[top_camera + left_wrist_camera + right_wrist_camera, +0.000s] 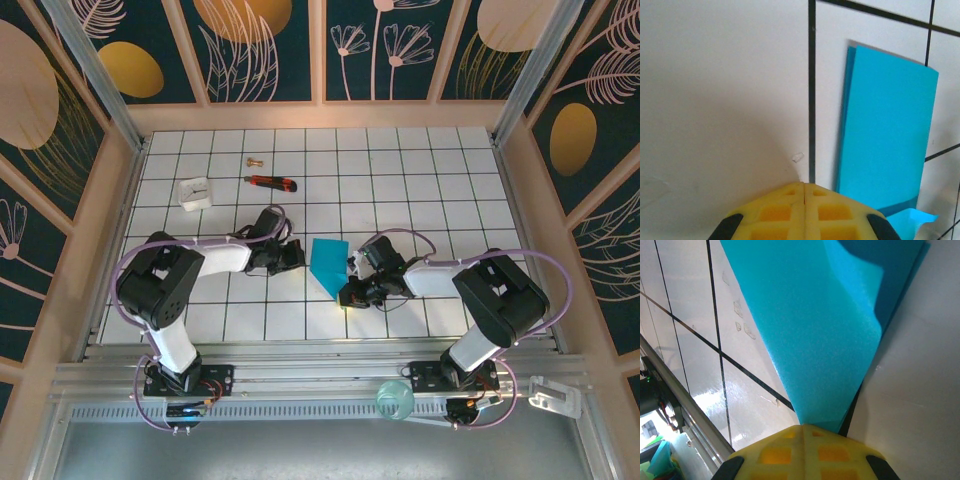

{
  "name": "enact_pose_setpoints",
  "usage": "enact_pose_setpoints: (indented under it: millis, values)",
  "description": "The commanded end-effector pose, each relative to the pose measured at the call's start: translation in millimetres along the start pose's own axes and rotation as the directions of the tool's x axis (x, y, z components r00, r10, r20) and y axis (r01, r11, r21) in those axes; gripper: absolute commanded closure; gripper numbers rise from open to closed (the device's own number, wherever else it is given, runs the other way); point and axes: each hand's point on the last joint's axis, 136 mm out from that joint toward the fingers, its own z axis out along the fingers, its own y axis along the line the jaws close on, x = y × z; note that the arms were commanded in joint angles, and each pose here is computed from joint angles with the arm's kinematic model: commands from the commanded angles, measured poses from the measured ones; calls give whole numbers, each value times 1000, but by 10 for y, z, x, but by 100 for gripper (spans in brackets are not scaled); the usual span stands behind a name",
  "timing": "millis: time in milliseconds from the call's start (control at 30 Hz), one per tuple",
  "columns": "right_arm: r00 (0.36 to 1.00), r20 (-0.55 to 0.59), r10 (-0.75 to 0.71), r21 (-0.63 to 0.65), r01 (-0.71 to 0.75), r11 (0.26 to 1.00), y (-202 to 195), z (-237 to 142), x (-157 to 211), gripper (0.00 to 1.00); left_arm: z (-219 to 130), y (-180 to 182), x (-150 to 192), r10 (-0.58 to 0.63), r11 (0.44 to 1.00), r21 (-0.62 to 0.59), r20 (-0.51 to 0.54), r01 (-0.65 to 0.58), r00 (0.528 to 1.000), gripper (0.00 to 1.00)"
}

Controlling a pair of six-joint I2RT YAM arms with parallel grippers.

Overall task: Fold a paper plane with a square sheet of paper (pick it up from the middle)
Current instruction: Third fold the triangle at the center of the table.

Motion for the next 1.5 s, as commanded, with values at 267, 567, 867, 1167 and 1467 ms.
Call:
enact_pose_setpoints:
  millis: [267,567,867,1167,1467]
  values:
    - [998,-34,-45,148,49,988,-156,-252,253,100,-545,-256,118,-40,988,151,89,26,995,64]
    - [962,260,-85,32,80,996,335,-662,-619,94,-527,-565,348,-58,949,314,50,39,997,56]
    - [969,242,-45,119,17,993,83,-456,-785,98,-398,-569,417,-51,946,321,1,48,999,49]
    - [976,219,-15,237,-38,971,-278,-350,-767,100,-260,-585,518,-27,954,298,-52,41,998,42]
    - [978,208,-8,253,-46,966,-395,-298,-699,100,-132,-654,525,-14,956,289,-96,42,995,41]
